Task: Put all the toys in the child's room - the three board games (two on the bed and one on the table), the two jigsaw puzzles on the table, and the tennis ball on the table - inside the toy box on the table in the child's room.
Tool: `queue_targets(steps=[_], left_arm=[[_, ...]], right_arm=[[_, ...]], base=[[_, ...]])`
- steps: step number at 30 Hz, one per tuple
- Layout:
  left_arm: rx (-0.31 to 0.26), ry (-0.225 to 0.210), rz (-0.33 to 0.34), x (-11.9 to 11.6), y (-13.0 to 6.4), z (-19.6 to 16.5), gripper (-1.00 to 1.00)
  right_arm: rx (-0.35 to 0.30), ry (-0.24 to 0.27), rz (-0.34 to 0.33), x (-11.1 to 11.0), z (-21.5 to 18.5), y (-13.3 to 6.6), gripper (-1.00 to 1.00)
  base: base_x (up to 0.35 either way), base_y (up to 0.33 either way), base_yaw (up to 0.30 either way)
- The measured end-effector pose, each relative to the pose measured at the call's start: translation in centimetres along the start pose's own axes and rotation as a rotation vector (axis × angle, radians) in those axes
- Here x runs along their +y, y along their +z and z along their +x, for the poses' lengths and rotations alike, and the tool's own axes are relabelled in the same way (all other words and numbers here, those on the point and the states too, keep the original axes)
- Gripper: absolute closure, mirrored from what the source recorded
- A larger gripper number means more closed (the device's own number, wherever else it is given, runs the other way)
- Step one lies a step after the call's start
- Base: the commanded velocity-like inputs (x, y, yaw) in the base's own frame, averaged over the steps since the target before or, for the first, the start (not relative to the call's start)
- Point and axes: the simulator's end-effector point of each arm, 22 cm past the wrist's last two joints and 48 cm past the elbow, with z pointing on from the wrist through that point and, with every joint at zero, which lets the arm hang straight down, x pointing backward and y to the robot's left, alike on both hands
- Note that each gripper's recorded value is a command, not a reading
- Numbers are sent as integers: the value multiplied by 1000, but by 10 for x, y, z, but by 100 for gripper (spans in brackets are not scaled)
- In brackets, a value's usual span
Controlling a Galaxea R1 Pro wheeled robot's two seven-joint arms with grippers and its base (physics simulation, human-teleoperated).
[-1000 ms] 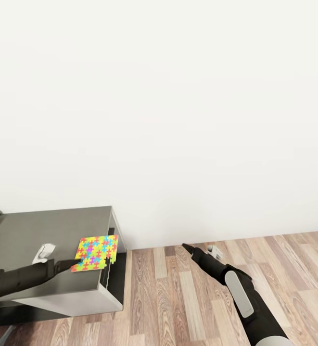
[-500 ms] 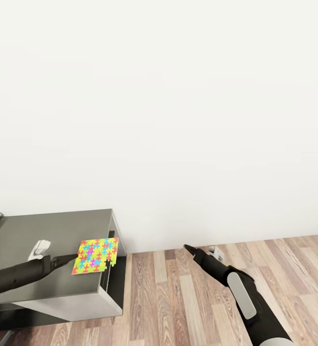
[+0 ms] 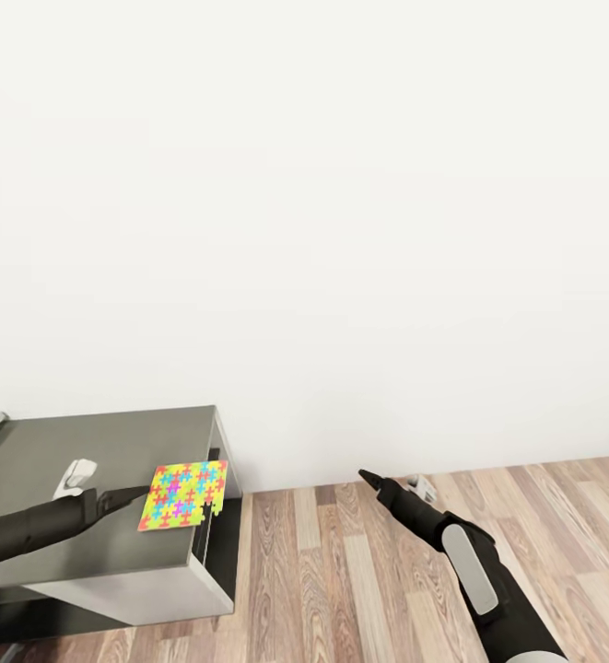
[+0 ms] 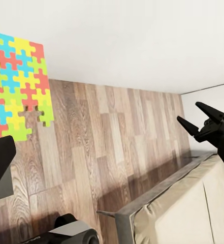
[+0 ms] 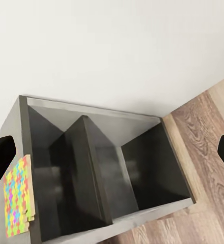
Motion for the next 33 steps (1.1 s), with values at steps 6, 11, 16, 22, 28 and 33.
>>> queue_targets(steps=[6,11,16,22,28,33], left_arm=[[-9,7,3,-3,-3,-3,-100],[-14,13,5,-6,-5,-5,-100],[-19,18,8,-9,-7,-7,-100],[-25,25,11,-12,-9,-9,-100],[-32,32,14,-16,-12,-11,-100],[-38,37,18,-19,-14,-13,-100]], right_arm=[[-6,-6,-8,5,-2,-2,-100],[-10,-12,-15,10,-4,-3,-100],[-17,-15,-20,13,-7,-5,-100],[-24,-20,-27,18,-10,-7,-100],[-32,-24,-32,22,-14,-9,-100],[-38,-27,-44,27,-17,-11,-100]], base=[[0,0,0],[0,0,0],[0,0,0],[0,0,0],[0,0,0],[0,0,0]])
